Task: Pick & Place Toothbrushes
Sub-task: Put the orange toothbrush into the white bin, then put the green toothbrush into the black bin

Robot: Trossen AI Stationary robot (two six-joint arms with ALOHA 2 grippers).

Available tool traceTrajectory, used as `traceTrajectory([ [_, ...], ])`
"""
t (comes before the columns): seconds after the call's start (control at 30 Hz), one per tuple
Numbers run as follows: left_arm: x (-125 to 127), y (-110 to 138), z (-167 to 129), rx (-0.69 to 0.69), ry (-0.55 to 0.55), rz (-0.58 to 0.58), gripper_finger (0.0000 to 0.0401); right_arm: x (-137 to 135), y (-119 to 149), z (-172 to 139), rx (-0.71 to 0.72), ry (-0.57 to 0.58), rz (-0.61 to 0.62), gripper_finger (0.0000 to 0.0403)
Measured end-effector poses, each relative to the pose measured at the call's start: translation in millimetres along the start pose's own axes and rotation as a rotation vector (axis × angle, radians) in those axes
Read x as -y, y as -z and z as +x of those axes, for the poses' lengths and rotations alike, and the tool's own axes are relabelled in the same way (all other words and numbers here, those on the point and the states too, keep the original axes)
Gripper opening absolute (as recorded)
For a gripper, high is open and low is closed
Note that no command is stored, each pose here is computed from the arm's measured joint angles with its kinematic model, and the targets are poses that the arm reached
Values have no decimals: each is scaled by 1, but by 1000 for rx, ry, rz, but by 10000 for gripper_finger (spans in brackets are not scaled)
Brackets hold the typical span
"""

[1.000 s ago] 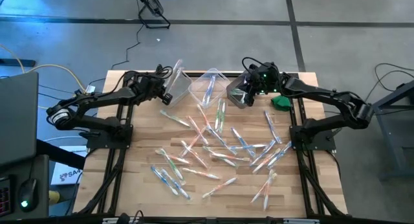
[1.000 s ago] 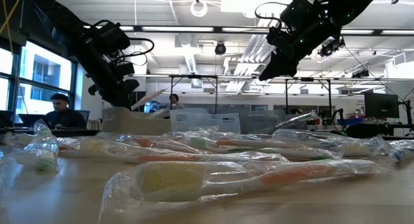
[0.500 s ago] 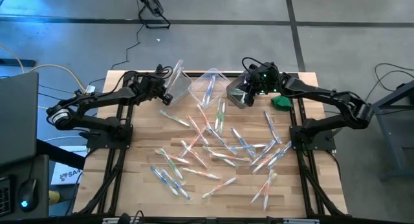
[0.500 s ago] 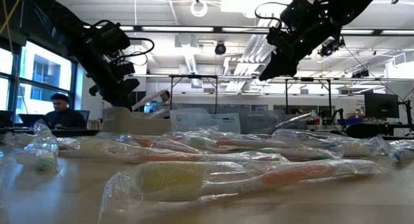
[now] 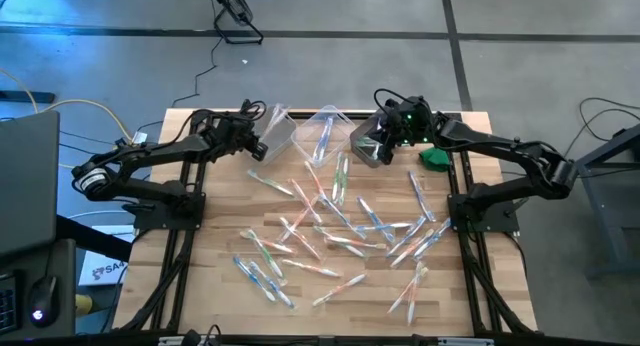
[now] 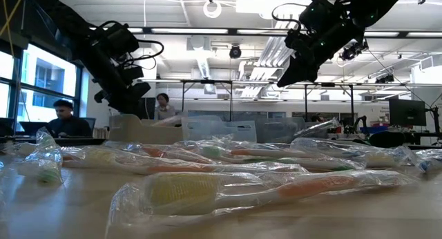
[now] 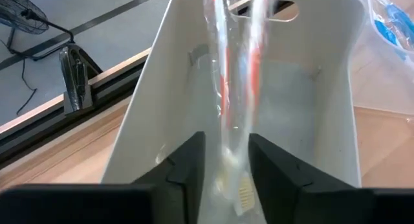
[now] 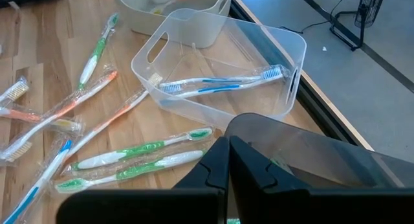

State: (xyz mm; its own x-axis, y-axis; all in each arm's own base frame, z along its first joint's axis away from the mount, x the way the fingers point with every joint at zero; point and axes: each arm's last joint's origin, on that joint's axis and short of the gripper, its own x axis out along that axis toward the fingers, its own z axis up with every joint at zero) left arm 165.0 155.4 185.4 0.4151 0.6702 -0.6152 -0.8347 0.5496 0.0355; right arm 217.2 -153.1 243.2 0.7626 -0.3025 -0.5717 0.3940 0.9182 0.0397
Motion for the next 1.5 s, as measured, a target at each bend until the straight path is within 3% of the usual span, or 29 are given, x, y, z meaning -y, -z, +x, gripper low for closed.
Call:
traceTrajectory([
  [0.27, 1, -7, -1, 33, 3, -32, 133, 0, 0, 0, -2, 0, 0, 4],
  [0.57, 5, -44, -11, 135, 65, -50, 134, 0, 2, 0, -16, -2, 3, 4],
  [0.83, 7, -45, -14, 52, 156, -7, 130, 0, 2, 0, -18, -2, 3, 4],
  [1.0, 19, -39, -22, 13, 182, 27, 97, 0, 2, 0, -24, -3, 5, 4],
  [1.3, 41, -39, -46, 95, 195, 135, 9, 0, 2, 0, -25, -3, 1, 4],
  [1.5, 45, -38, -60, 113, 227, 172, 6, -1, 2, 0, -23, -23, -2, 4],
])
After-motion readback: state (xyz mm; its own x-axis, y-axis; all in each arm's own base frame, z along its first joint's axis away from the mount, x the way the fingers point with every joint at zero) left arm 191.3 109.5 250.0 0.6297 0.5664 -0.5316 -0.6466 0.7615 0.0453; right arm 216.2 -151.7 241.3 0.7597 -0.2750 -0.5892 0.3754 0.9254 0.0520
